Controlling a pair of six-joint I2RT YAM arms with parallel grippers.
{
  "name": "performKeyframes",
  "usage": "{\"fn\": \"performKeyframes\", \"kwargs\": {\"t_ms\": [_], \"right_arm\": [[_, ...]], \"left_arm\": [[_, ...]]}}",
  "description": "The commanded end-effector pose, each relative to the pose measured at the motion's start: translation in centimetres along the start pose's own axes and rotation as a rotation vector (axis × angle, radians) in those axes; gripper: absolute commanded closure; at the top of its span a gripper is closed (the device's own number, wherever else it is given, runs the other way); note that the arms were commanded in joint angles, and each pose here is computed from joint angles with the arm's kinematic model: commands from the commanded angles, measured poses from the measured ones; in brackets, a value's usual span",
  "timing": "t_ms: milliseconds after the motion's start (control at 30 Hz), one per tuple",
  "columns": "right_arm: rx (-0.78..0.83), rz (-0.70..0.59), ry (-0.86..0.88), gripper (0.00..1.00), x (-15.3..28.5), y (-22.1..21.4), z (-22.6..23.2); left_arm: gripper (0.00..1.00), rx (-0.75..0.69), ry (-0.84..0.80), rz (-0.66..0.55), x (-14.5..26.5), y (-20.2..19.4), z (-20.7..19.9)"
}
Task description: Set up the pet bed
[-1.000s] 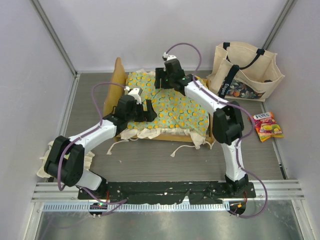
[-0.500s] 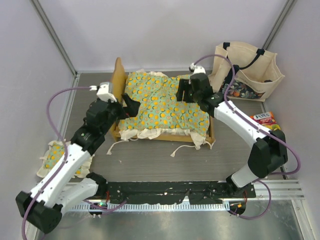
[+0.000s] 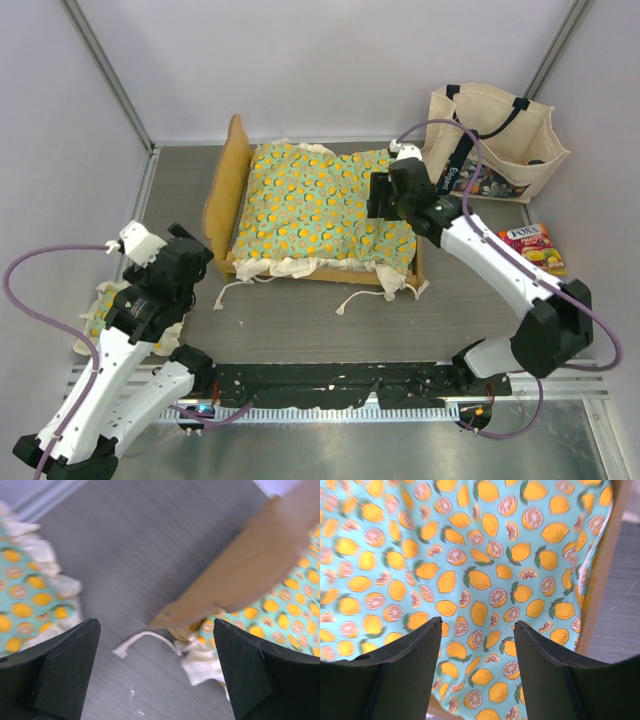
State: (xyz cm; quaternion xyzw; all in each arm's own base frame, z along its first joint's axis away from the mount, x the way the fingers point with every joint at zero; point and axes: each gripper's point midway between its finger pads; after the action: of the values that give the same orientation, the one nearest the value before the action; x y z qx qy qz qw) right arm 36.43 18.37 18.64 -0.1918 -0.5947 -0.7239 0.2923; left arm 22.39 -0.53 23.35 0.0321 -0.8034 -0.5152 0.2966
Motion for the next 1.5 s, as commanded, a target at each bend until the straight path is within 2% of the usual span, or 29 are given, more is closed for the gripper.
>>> {"fn": "performKeyframes", "kwargs": {"t_ms": [0, 67, 167, 233, 267, 300, 333, 367, 400, 433, 567, 700, 767, 933, 1100, 1133, 1167, 1200, 1233, 1333, 1400, 1433, 1467], "right_arm": [[-0.020, -0.254, 0.096, 0.34, 6.1, 7.4, 1.7], [-0.018, -0.272, 0.108, 0.33, 7.2, 7.8, 1.7], [-0.014, -0.286, 0.122, 0.33, 8.6, 8.2, 1.7], [-0.016, -0.293, 0.136, 0.33, 9.4, 8.3, 1.7], [-0.016, -0.296, 0.137, 0.32, 9.6, 8.2, 1.7], [-0.015, -0.299, 0.145, 0.32, 9.8, 8.3, 1.7], [-0.008, -0.304, 0.145, 0.32, 10.1, 8.3, 1.7], [-0.002, -0.301, 0.143, 0.32, 10.2, 8.2, 1.6], [0.004, -0.296, 0.140, 0.32, 10.2, 8.1, 1.5], [0.009, -0.294, 0.133, 0.32, 10.2, 8.0, 1.3], [0.024, -0.266, 0.133, 0.32, 10.1, 7.5, 1.3], [0.019, -0.246, 0.152, 0.32, 10.1, 7.2, 1.7], [0.016, -0.242, 0.157, 0.32, 10.2, 7.2, 1.8], [0.012, -0.233, 0.140, 0.32, 10.2, 6.7, 1.3], [0.017, -0.218, 0.136, 0.32, 10.1, 6.3, 1.2], [0.017, -0.217, 0.138, 0.32, 10.1, 6.3, 1.2], [0.018, -0.218, 0.136, 0.32, 10.1, 6.3, 1.2], [0.018, -0.221, 0.137, 0.32, 10.2, 6.4, 1.2], [0.016, -0.221, 0.138, 0.32, 10.2, 6.5, 1.2], [0.017, -0.218, 0.136, 0.32, 10.1, 6.4, 1.2], [0.019, -0.209, 0.134, 0.32, 9.9, 6.0, 1.1], [0.021, -0.207, 0.131, 0.32, 9.8, 5.9, 1.1], [0.018, -0.203, 0.130, 0.32, 9.6, 5.8, 1.0]], "left_arm": [[0.00, 0.066, 0.361, -0.146, 2.2, 2.4, 8.6], [0.00, 0.111, 0.433, -0.186, 2.3, 2.5, 9.8], [0.00, 0.029, 0.528, -0.200, 1.8, 2.9, 10.7], [0.00, 0.029, 0.576, -0.208, 0.1, 3.0, 10.5], [0.00, -0.055, 0.593, -0.149, -0.5, 2.5, 10.8], [0.00, 0.018, 0.630, -0.146, -2.1, 2.7, 11.4], [0.00, 0.048, 0.599, -0.053, -3.5, 1.3, 11.0], [0.00, 0.100, 0.578, -0.048, -5.0, 1.4, 10.8], [0.00, 0.132, 0.652, -0.013, -5.4, 1.2, 13.2], [0.00, 0.154, 0.652, 0.044, -6.2, 0.5, 13.3], [0.00, 0.154, 0.837, 0.061, -6.3, 0.0, 17.0], [0.00, 0.164, 0.889, 0.099, -7.9, -1.9, 17.9], [0.00, 0.190, 0.936, 0.158, -8.2, -3.5, 19.2], [0.00, 0.249, 0.923, 0.228, -9.8, -6.1, 20.8], [0.00, 0.251, 0.936, 0.376, -10.3, -10.6, 22.3], [0.03, 0.255, 0.937, 0.393, -10.3, -11.1, 22.4], [0.20, 0.252, 0.936, 0.409, -10.3, -11.4, 22.4], [0.32, 0.255, 0.927, 0.416, -10.2, -11.4, 22.2], [0.57, 0.260, 0.914, 0.420, -10.1, -11.0, 21.8], [0.89, 0.274, 0.799, 0.330, -10.0, -7.1, 20.0], [0.93, 0.254, 0.707, 0.258, -9.6, -4.1, 18.6], [0.97, 0.274, 0.618, 0.147, -9.0, -0.4, 16.9], [0.99, 0.278, 0.542, 0.111, -8.7, 1.1, 15.6]]}}
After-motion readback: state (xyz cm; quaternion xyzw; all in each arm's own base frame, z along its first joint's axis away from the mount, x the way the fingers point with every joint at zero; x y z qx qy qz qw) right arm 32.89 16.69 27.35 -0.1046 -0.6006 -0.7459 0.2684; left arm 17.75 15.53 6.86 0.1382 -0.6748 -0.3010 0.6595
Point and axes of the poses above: each gripper's point midway between its finger pads, its own x axis back along the fingers, its own z axis along the line the jaws close on, y = z × x, and after that the axes turned 5 degrees about -x, right-handed
